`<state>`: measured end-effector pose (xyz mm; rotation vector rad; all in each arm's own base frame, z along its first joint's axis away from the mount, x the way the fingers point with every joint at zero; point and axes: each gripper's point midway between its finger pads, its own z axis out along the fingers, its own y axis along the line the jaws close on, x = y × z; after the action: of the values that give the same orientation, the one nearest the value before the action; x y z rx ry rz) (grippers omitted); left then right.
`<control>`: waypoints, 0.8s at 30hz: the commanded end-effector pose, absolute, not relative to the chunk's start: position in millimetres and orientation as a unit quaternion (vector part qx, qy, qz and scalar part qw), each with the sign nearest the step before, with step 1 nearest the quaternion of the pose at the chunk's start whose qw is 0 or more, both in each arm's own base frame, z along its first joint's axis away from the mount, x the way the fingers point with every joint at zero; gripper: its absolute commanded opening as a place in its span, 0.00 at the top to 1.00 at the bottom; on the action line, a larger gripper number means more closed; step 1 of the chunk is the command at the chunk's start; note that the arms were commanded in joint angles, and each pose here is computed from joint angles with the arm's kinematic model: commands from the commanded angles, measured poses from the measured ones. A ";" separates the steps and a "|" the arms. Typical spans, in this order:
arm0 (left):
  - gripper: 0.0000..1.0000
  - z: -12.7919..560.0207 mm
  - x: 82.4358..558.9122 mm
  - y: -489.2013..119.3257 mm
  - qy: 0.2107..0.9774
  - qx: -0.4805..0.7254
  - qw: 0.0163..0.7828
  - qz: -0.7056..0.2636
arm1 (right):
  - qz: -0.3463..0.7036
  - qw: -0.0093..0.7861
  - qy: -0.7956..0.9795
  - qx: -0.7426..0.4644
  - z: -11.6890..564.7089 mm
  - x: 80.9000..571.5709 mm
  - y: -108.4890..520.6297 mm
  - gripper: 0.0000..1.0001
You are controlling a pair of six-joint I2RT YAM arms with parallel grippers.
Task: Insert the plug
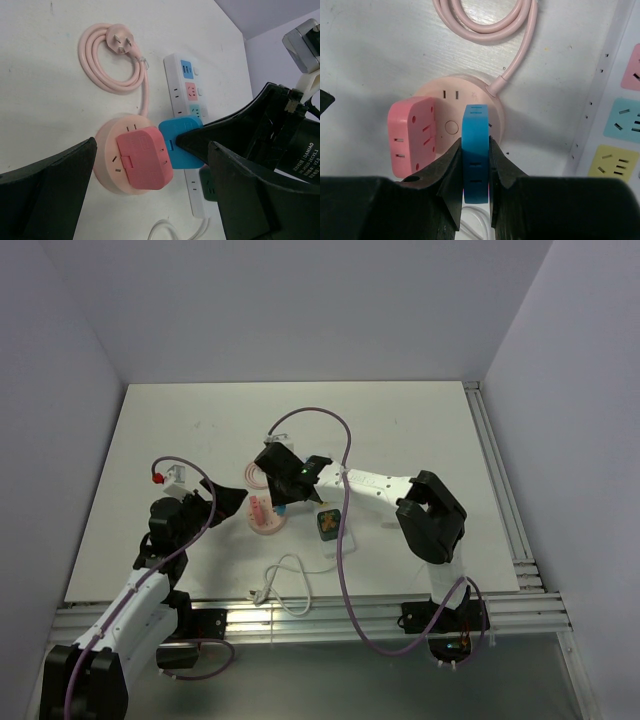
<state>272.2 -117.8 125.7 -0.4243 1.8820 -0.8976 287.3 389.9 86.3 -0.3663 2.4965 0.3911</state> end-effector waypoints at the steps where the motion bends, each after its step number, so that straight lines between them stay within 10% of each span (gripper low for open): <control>1: 0.02 143.7 278.5 -119.1 0.759 -0.151 0.511 -0.374 | 0.148 0.298 0.932 -0.140 104.4 287.1 391.3 1.00; 24: 0.05 125.0 280.4 -115.6 0.778 -0.177 0.484 -0.358 | 0.087 0.302 0.935 -0.167 101.2 285.8 394.6 1.00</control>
<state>271.8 -117.5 106.6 -0.4537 1.9515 -0.8792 280.3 392.9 91.5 -0.4384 2.5119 0.2648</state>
